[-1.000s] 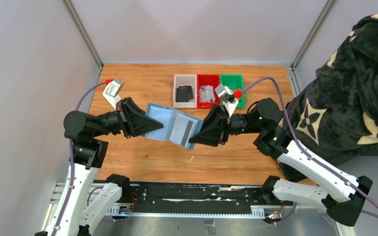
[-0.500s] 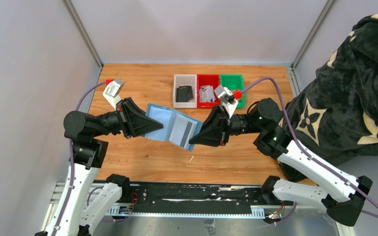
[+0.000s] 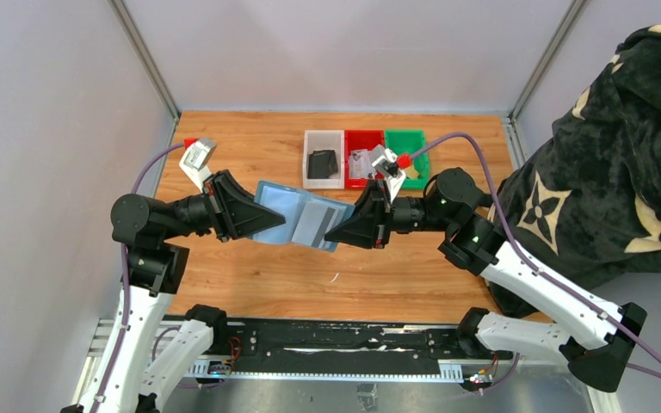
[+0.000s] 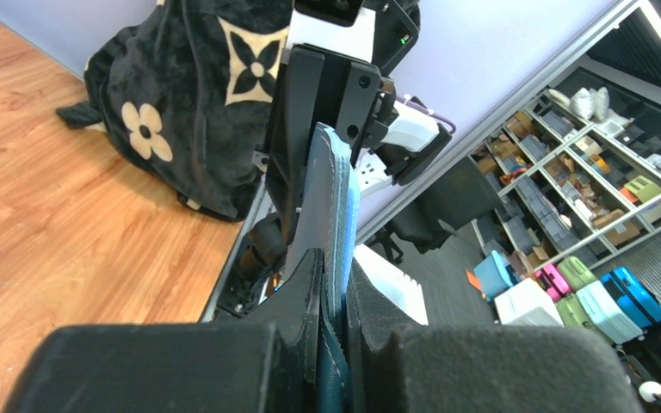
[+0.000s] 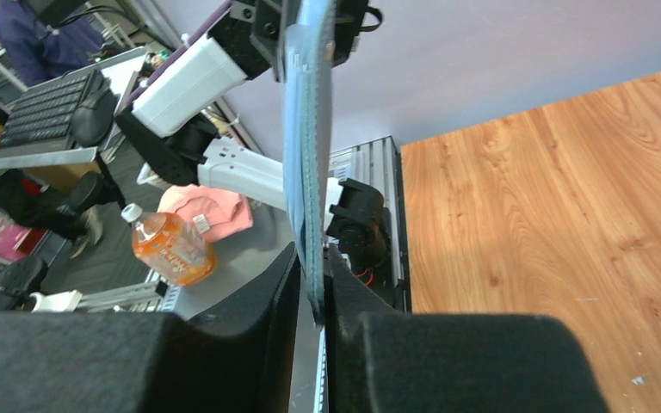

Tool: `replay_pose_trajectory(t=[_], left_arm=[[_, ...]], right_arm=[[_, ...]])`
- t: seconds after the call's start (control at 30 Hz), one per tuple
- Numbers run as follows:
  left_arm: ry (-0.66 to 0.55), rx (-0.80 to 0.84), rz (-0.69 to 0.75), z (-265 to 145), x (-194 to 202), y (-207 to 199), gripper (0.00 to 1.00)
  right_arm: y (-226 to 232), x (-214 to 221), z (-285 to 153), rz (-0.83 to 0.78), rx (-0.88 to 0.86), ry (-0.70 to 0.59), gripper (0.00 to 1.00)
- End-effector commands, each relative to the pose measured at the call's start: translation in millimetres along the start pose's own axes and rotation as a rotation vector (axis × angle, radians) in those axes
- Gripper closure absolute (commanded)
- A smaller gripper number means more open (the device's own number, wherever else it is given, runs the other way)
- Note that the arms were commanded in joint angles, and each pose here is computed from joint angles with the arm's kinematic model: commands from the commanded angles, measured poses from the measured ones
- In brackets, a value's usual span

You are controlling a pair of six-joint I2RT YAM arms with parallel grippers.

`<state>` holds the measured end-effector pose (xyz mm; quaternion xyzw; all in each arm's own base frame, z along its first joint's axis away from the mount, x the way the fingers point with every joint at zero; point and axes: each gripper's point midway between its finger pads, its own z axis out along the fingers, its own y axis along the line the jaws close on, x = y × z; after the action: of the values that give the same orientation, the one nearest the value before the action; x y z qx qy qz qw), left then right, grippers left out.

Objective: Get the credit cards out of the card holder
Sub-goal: Remove the credit card from the card holder.

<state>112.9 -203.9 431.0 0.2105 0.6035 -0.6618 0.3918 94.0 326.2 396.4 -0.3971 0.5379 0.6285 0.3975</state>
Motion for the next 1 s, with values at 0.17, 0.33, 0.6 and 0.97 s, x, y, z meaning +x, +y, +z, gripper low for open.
replay_pose_trajectory(t=[0.17, 0.33, 0.6, 0.97], left_arm=[[0.005, 0.035, 0.042, -1.2, -5.1, -20.2, 1.0], [0.006, 0.036, 0.04, -1.3, -5.0, -20.8, 1.0], [0.025, 0.049, 0.042, -2.0, -2.9, -24.8, 1.0], [0.034, 0.052, 0.041, -2.1, -1.9, -24.6, 1.0]], right_arm=[[-17.1, -26.8, 8.3, -0.066, 0.105, -0.116, 0.72], [-16.7, -27.9, 7.3, -0.07, 0.107, -0.13, 0.7], [1.8, -23.9, 0.1, -0.091, 0.035, -0.127, 0.7], [34.0, -7.3, -11.4, -0.106, -0.116, -0.053, 0.74]])
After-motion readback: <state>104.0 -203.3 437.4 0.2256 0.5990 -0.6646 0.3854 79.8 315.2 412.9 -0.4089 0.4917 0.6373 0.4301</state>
